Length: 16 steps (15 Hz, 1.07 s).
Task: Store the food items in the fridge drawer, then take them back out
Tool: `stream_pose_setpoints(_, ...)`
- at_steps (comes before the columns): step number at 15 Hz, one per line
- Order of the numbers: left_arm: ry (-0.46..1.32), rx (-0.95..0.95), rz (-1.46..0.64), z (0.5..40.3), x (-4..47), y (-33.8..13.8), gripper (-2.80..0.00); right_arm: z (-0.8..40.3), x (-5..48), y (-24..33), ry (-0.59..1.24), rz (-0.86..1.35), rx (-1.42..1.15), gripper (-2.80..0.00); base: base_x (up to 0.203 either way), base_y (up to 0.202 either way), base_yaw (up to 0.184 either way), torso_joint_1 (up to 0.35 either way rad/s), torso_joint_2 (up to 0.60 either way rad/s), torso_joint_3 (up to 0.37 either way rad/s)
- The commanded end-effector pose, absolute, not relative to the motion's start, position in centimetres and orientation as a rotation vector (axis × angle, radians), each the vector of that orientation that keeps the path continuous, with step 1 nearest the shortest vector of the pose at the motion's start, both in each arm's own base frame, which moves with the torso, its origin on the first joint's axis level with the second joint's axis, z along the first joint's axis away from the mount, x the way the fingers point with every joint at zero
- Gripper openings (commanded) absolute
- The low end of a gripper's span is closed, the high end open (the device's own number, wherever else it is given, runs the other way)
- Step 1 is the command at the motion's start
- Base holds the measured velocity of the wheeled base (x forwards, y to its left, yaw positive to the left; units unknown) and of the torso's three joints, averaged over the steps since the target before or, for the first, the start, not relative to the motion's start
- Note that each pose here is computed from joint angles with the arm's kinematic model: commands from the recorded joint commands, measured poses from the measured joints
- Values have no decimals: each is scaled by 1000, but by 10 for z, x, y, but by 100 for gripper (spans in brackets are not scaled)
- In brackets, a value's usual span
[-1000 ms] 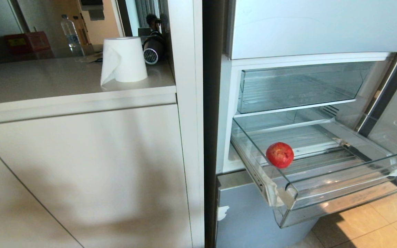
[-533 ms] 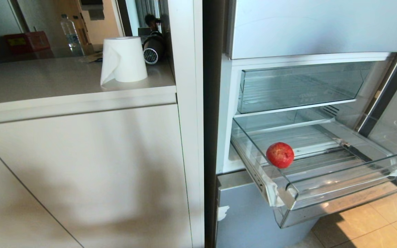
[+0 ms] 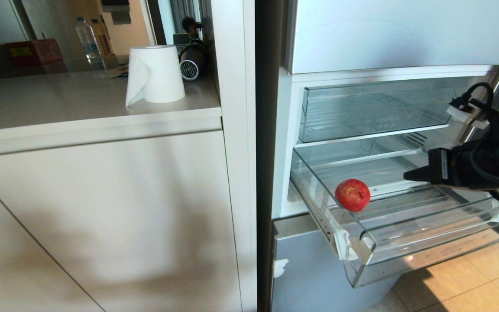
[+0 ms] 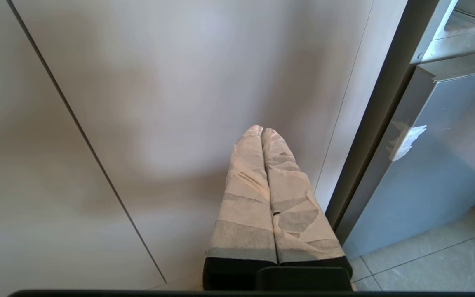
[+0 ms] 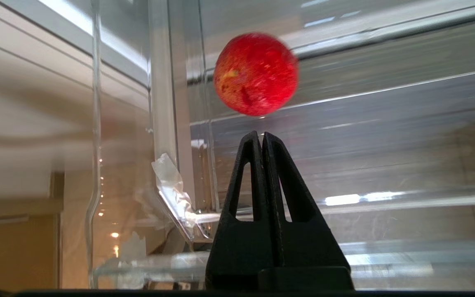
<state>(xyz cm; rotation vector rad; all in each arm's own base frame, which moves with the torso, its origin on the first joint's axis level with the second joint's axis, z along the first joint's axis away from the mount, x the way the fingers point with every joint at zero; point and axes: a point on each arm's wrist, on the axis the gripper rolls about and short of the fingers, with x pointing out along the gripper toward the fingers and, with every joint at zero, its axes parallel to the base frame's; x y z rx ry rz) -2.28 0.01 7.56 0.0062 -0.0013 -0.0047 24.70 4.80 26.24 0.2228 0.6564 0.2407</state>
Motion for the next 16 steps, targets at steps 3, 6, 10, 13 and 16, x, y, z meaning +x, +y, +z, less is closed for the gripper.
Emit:
stream_pose_setpoints(3, -2, 6, -5, 76, -23, 0, -280, 238, 281, 66, 719, 270, 210, -280, 0, 0, 0, 0, 0, 0)
stream_pose_setpoints(6, -1, 6, -5, 76, -23, 0, -280, 224, 306, 74, 722, 273, 220, -280, 0, 0, 0, 0, 0, 0)
stream_pose_setpoints(10, -2, 6, -5, 76, -23, 0, -280, 218, 326, 80, 730, 269, 234, -280, 0, 0, 0, 0, 0, 0)
stream_pose_setpoints(13, -2, 6, -5, 76, -23, 0, -280, 211, 331, 82, 749, 266, 232, -280, 0, 0, 0, 0, 0, 0)
stream_pose_setpoints(16, -2, 6, -5, 76, -23, 0, -280, 206, 337, 83, 759, 264, 231, -280, 0, 0, 0, 0, 0, 0)
